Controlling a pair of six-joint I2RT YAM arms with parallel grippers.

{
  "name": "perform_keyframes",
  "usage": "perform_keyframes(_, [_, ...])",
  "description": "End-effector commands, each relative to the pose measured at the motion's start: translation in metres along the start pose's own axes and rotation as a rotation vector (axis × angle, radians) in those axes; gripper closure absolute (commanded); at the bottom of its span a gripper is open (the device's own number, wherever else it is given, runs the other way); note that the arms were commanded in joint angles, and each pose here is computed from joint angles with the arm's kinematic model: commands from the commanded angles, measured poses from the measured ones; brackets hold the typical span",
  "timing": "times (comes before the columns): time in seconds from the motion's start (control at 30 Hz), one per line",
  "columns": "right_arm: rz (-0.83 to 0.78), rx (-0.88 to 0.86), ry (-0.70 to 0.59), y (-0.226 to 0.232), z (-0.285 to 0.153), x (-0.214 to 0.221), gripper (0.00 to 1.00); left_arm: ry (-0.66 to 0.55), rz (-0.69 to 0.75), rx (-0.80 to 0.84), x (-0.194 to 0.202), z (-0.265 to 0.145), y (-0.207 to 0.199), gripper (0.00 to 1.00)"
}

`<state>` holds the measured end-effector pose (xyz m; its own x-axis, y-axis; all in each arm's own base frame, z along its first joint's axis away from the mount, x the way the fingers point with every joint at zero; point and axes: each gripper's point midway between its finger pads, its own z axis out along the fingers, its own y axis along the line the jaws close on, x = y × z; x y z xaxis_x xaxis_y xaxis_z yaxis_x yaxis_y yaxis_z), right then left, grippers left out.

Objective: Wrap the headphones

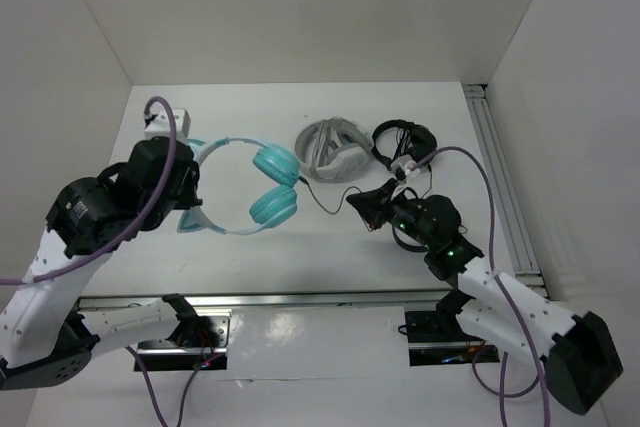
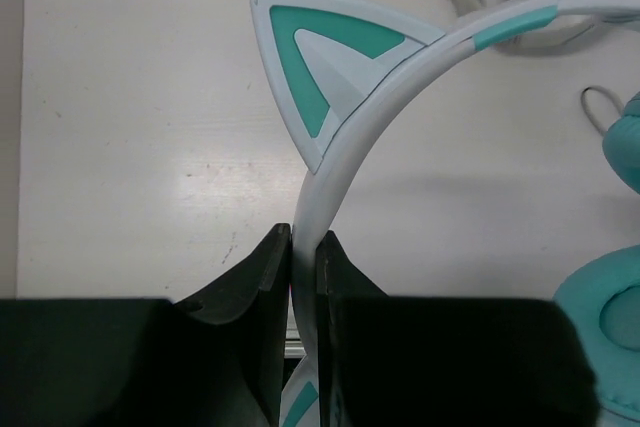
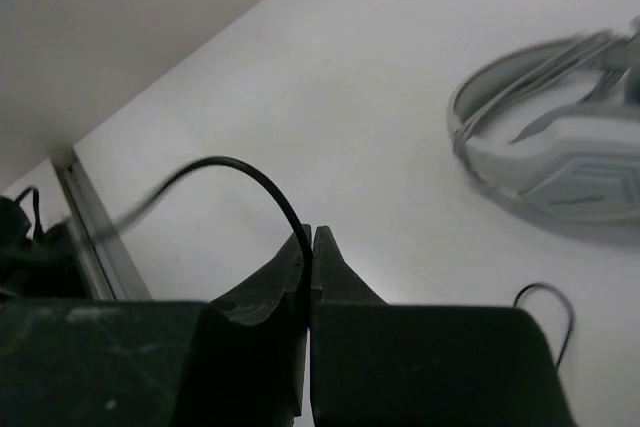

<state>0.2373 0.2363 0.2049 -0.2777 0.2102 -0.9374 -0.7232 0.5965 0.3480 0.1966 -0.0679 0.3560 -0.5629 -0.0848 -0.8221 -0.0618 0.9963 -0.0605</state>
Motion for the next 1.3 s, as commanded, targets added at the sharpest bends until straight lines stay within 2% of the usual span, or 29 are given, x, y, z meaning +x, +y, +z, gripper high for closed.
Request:
perform_keyframes(0.0, [-0.103, 0.164, -0.099, -0.01, -0.02, -0.054, 1.0, -0.065, 0.112, 0.076, -0.006, 0.02, -0.019, 1.0])
perform_keyframes(0.03, [-0.124, 0.17, -0.145, -0.003, -0.027, -0.08, 1.0, -0.04, 0.154, 0.126, 0.005, 0.032, -0.033, 1.0])
perform_keyframes(0.07, [-0.135, 0.187, -0.142, -0.003, -0.03, -0.086, 1.0, -0.035, 0.179, 0.123, 0.01, 0.038, -0.035, 1.0])
perform_keyframes(0.1, [-0.155, 0.205, -0.087, -0.005, -0.033, -0.081, 1.0, -0.015, 0.203, 0.104, 0.016, 0.048, -0.038, 1.0])
perform_keyframes(0.2, [-0.161, 0.218, -0.045, 0.0, -0.034, -0.094, 1.0, 0.014, 0.299, 0.053, 0.035, 0.064, -0.047, 1.0])
perform_keyframes(0.23, [-0.17, 0.17, -0.018, 0.008, -0.031, -0.091, 1.0, 0.04, 0.366, 0.069, 0.048, 0.071, -0.058, 1.0])
perform_keyframes(0.3, [-0.174, 0.124, 0.026, 0.016, -0.027, -0.09, 1.0, 0.064, 0.433, 0.144, 0.061, 0.076, -0.081, 1.0])
perform_keyframes(0.33, [-0.193, 0.056, 0.047, 0.028, -0.024, -0.091, 1.0, 0.106, 0.512, 0.211, 0.077, 0.077, -0.099, 1.0])
perform_keyframes(0.43, [-0.22, -0.03, 0.1, 0.048, -0.021, -0.08, 1.0, 0.129, 0.611, 0.269, 0.096, 0.077, -0.126, 1.0])
perform_keyframes(0.5, [-0.232, -0.038, 0.112, 0.055, -0.018, -0.074, 1.0, 0.172, 0.686, 0.355, 0.113, 0.075, -0.148, 1.0])
perform_keyframes(0.57, [-0.253, -0.019, 0.13, 0.063, -0.015, -0.065, 1.0, 0.137, 0.743, 0.474, 0.119, 0.061, -0.173, 1.0])
perform_keyframes(0.7, [-0.296, 0.043, 0.211, 0.07, -0.002, -0.033, 1.0, 0.104, 0.753, 0.653, 0.123, 0.04, -0.197, 1.0])
perform_keyframes(0.87, [-0.358, 0.146, 0.249, 0.069, 0.002, -0.007, 1.0, 0.052, 0.727, 0.744, 0.111, 0.021, -0.2, 1.0])
perform_keyframes(1.13, [-0.367, 0.307, 0.136, 0.054, -0.003, -0.032, 1.0, 0.08, 0.732, 0.742, 0.125, 0.018, -0.179, 1.0])
perform_keyframes(1.27, [-0.341, 0.361, 0.049, 0.052, -0.011, -0.058, 1.0, 0.085, 0.717, 0.707, 0.125, 0.021, -0.172, 1.0])
